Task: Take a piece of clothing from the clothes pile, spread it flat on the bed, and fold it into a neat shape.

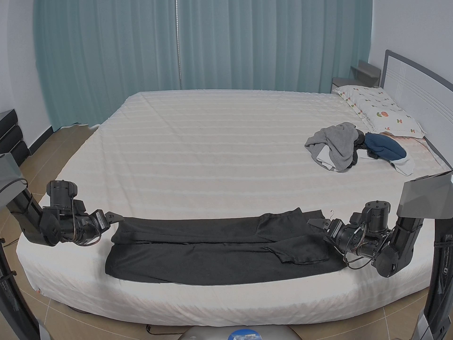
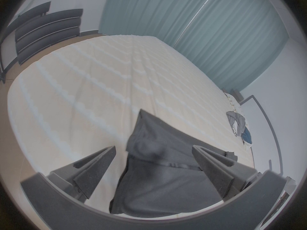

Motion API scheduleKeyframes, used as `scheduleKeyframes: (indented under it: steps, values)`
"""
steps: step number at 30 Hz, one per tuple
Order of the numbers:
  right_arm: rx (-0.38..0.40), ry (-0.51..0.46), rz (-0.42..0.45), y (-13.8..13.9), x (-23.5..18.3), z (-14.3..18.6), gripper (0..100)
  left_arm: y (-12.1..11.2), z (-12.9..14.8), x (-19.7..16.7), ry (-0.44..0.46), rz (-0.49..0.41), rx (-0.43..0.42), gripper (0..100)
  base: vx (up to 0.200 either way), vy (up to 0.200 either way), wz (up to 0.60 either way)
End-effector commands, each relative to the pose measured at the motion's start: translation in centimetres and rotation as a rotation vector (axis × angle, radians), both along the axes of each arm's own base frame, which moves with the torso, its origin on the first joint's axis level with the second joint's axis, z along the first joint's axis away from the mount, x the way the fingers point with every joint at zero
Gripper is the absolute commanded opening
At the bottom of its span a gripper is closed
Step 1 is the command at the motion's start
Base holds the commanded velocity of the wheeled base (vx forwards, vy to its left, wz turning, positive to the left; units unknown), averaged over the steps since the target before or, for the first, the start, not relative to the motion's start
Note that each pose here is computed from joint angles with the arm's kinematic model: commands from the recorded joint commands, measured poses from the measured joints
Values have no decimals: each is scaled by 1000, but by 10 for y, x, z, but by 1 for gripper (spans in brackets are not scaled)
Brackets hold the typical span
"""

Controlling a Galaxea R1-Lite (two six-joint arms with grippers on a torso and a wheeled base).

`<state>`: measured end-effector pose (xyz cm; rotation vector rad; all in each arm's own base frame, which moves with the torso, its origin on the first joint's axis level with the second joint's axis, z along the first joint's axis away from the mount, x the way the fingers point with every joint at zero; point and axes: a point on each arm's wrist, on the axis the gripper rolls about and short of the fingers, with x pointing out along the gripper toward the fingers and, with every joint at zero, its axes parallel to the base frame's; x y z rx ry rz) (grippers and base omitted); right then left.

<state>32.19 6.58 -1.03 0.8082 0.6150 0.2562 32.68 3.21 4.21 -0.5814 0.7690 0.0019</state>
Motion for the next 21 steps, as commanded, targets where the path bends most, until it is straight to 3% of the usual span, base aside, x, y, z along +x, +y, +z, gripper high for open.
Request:
scheduleKeyframes:
  steps: [1,6,21]
  values:
    - [-2,6,3,1,0,-3,100,-9,-34,20,63,-75,8,100,0,0,0]
    - [-3,12,6,2,0,-5,100,-13,-56,29,96,-99,19,100,0,0,0]
    - [-4,17,8,2,0,-6,100,-4,-59,27,53,-97,60,100,0,0,0]
